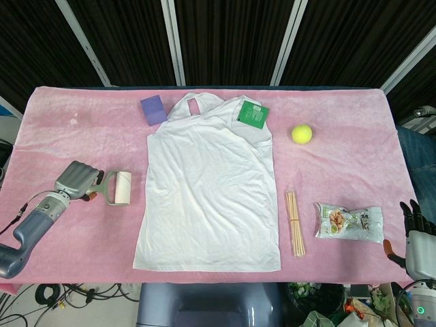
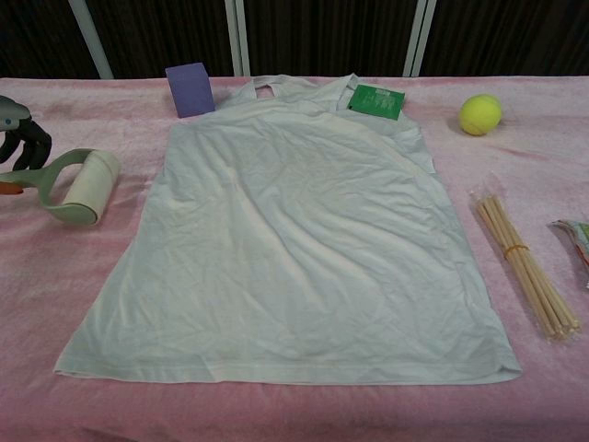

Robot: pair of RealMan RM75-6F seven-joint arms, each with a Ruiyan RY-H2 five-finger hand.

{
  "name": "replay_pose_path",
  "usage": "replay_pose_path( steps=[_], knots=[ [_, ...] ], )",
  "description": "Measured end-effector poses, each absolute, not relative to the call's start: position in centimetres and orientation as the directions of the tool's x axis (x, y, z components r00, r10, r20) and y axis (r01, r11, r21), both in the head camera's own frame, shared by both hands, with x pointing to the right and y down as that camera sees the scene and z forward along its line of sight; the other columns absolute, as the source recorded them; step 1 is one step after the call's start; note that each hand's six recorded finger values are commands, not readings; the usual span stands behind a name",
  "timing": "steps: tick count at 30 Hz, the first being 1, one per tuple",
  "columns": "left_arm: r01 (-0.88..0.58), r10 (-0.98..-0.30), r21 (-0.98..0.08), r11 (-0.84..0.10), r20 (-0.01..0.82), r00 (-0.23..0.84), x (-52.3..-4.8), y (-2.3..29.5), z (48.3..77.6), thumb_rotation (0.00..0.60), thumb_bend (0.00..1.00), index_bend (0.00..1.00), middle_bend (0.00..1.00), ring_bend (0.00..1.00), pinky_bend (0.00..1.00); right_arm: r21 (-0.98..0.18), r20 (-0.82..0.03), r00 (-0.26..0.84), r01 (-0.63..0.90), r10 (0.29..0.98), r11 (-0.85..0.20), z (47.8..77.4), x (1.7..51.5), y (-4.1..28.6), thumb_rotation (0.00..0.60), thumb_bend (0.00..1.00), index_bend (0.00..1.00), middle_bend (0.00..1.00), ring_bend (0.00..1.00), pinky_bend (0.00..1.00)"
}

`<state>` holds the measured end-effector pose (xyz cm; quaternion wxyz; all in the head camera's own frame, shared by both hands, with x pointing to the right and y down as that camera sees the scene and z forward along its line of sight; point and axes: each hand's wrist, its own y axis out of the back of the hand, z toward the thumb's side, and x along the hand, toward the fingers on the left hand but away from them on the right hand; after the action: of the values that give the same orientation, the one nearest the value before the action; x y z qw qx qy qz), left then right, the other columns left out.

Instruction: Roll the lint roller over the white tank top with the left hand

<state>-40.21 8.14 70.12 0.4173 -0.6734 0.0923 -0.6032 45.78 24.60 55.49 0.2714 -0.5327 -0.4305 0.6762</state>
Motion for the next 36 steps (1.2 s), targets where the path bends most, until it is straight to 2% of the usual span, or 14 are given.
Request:
replay_pose_path(
  steps=[4, 6, 10, 13, 15, 17, 22, 28, 31, 36],
  knots=[
    [0.381, -0.611, -0.661, -0.647, 0.748, 0.260, -39.8, 8.3, 70.9, 0.600, 0.24, 0.45, 0.46, 0.39, 0.64, -0.872, -0.485, -0.289, 0.095, 0.825, -0.480, 55.4, 45.8, 24.6, 0.600, 0.27, 0.01, 0.00, 0.17, 0.19],
    [0.398, -0.593, -0.638, -0.659, 0.767, 0.246, -40.0, 8.4, 71.3, 0.600, 0.18, 0.37, 0.41, 0.34, 0.57, -0.872, -0.487, -0.291, 0.097, 0.824, -0.480, 55.4, 45.9, 24.6, 0.600, 0.27, 0.01, 0.00, 0.17, 0.19],
    [0.426, -0.577, -0.608, -0.669, 0.787, 0.218, -40.2, 8.4, 71.6, 0.600, 0.14, 0.28, 0.35, 0.24, 0.43, -0.871, -0.487, -0.293, 0.100, 0.823, -0.481, 55.4, 45.9, 24.6, 0.600, 0.27, 0.01, 0.00, 0.17, 0.19],
    [0.431, -0.583, -0.610, -0.665, 0.784, 0.211, -39.9, 8.1, 71.4, 0.600, 0.13, 0.22, 0.23, 0.13, 0.32, -0.870, -0.489, -0.291, 0.101, 0.822, -0.482, 55.5, 45.8, 24.6, 0.600, 0.27, 0.01, 0.00, 0.17, 0.19],
    [0.434, -0.590, -0.614, -0.659, 0.780, 0.209, -39.8, 7.9, 71.1, 0.600, 0.12, 0.19, 0.13, 0.09, 0.28, -0.870, -0.490, -0.290, 0.102, 0.822, -0.483, 55.5, 45.7, 24.6, 0.600, 0.27, 0.01, 0.00, 0.17, 0.19],
    [0.438, -0.597, -0.618, -0.653, 0.776, 0.204, -39.7, 7.6, 70.8, 0.600, 0.11, 0.18, 0.09, 0.08, 0.27, -0.870, -0.490, -0.289, 0.101, 0.822, -0.483, 55.5, 45.7, 24.6, 0.600, 0.27, 0.01, 0.00, 0.17, 0.19],
    [0.409, -0.601, -0.622, -0.668, 0.775, 0.198, -39.1, 7.7, 69.7, 0.600, 0.10, 0.18, 0.09, 0.06, 0.24, -0.869, -0.492, -0.287, 0.102, 0.822, -0.484, 55.5, 45.7, 24.7, 0.600, 0.27, 0.01, 0.00, 0.17, 0.19],
    [0.362, -0.617, -0.643, -0.675, 0.761, 0.202, -38.3, 8.6, 66.0, 0.600, 0.13, 0.18, 0.10, 0.06, 0.25, -0.870, -0.490, -0.282, 0.099, 0.825, -0.483, 55.4, 45.6, 24.6, 0.600, 0.27, 0.00, 0.00, 0.17, 0.19],
    [0.306, -0.663, -0.690, -0.656, 0.720, 0.204, -37.7, 9.2, 63.2, 0.600, 0.13, 0.18, 0.10, 0.06, 0.24, -0.871, -0.489, -0.274, 0.094, 0.828, -0.483, 55.4, 45.5, 24.6, 0.600, 0.27, 0.00, 0.00, 0.17, 0.19],
    [0.216, -0.786, -0.798, -0.562, 0.597, 0.162, -39.7, 10.3, 58.5, 0.600, 0.13, 0.19, 0.12, 0.06, 0.21, -0.871, -0.488, -0.254, 0.081, 0.835, -0.485, 55.3, 45.3, 24.5, 0.600, 0.27, 0.00, 0.00, 0.17, 0.19]
  ],
)
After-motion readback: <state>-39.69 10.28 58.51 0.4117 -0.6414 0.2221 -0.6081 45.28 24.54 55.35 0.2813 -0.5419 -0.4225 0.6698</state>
